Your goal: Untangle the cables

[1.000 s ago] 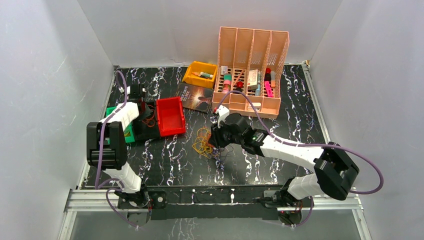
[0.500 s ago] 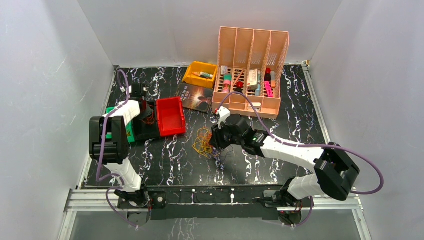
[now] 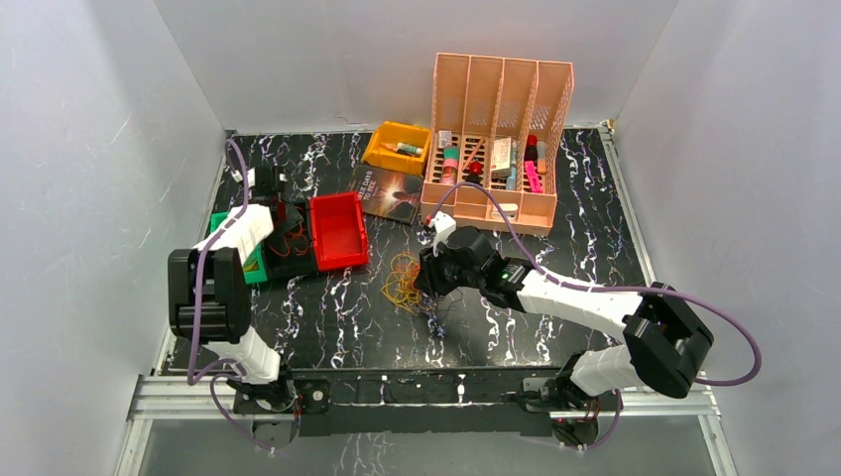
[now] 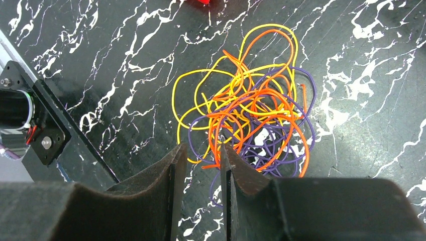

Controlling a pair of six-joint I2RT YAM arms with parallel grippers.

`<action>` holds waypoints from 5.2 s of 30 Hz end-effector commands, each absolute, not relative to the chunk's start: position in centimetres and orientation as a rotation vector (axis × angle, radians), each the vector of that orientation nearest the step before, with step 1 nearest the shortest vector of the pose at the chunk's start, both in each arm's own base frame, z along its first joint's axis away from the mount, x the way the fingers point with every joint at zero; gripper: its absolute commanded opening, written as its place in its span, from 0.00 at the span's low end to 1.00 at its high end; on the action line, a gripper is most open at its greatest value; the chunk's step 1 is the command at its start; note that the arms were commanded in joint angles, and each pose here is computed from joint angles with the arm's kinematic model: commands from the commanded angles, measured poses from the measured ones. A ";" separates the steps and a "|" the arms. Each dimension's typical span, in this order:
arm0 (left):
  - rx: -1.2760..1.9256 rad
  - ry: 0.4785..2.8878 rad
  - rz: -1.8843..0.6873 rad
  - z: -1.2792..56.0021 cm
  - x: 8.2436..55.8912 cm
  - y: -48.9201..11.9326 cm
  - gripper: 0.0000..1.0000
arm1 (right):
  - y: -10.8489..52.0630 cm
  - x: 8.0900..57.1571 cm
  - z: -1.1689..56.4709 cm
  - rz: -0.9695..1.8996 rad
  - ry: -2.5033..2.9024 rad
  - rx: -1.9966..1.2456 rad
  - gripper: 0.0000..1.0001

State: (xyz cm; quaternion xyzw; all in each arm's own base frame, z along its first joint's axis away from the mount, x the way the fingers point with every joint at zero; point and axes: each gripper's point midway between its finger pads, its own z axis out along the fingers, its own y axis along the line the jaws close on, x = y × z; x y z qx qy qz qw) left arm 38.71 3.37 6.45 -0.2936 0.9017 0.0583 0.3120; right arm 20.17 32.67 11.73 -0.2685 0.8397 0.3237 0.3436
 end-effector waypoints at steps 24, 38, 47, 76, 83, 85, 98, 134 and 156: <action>-0.717 2.285 0.004 12.9 34.9 2.0 0.50 | 33.4 20.1 13.4 0.903 2.138 -0.676 0.39; -0.450 2.249 -0.118 18.6 31.9 -0.3 0.56 | 30.7 22.5 16.0 0.737 2.053 -0.537 0.42; -0.275 2.256 -0.208 19.8 30.5 -6.3 0.59 | 27.9 24.2 19.7 0.611 1.948 -0.421 0.45; 0.368 2.380 -0.633 15.9 29.2 -25.3 0.61 | 19.8 27.7 17.3 0.715 2.097 -0.222 0.52; 0.495 2.417 -0.655 14.0 28.6 -26.5 0.60 | 20.2 27.5 16.6 0.741 2.117 -0.235 0.52; 0.524 2.411 -0.675 14.1 28.4 -27.0 0.60 | 20.3 27.3 16.4 0.749 2.121 -0.237 0.52; 0.623 2.336 -0.661 14.3 28.8 -29.7 0.58 | 22.4 25.8 16.1 0.934 2.133 -0.250 0.52; 0.381 1.845 -0.736 26.4 26.3 -24.6 0.66 | 27.8 24.2 24.2 1.026 1.889 -0.472 0.00; 0.718 1.264 -0.918 33.0 21.5 -28.9 0.83 | 27.8 23.7 33.9 1.100 1.796 -0.424 0.00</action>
